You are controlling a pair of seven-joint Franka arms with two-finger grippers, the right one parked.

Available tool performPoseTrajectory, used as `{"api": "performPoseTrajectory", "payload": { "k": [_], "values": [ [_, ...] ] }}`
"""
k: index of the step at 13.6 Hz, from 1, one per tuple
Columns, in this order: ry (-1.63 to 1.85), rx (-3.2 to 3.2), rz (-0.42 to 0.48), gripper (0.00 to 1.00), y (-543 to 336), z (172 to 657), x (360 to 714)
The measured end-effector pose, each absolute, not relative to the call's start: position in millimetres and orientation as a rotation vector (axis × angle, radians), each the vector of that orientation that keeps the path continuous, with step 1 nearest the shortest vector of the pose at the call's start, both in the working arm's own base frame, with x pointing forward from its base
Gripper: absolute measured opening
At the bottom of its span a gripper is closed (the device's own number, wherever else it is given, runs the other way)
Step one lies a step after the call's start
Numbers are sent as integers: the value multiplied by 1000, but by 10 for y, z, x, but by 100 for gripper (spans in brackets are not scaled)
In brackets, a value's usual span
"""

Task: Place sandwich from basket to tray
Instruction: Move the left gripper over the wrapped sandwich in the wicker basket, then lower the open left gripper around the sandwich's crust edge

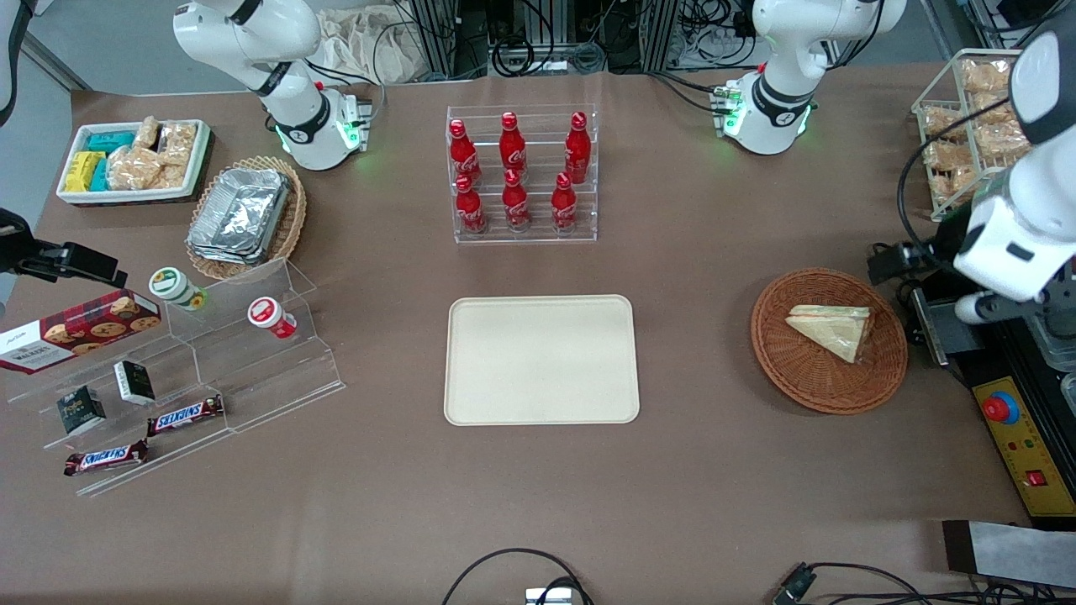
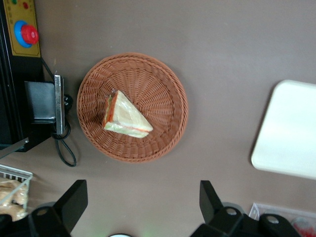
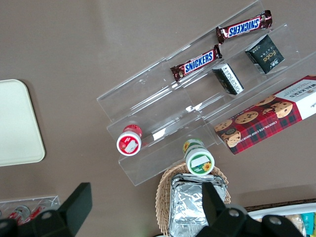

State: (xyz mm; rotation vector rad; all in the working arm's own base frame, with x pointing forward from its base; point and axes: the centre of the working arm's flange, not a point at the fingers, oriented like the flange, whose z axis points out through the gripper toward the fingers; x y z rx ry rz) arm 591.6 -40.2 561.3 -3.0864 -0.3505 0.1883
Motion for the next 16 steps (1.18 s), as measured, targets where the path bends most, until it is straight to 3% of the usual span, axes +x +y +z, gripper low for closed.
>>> {"api": "performPoseTrajectory", "payload": {
  "k": [8, 16],
  "values": [
    [-909, -2990, 124, 100, 277, 4461, 5971],
    [-1162, -2928, -5, 100, 436, 3623, 5449]
  ]
}}
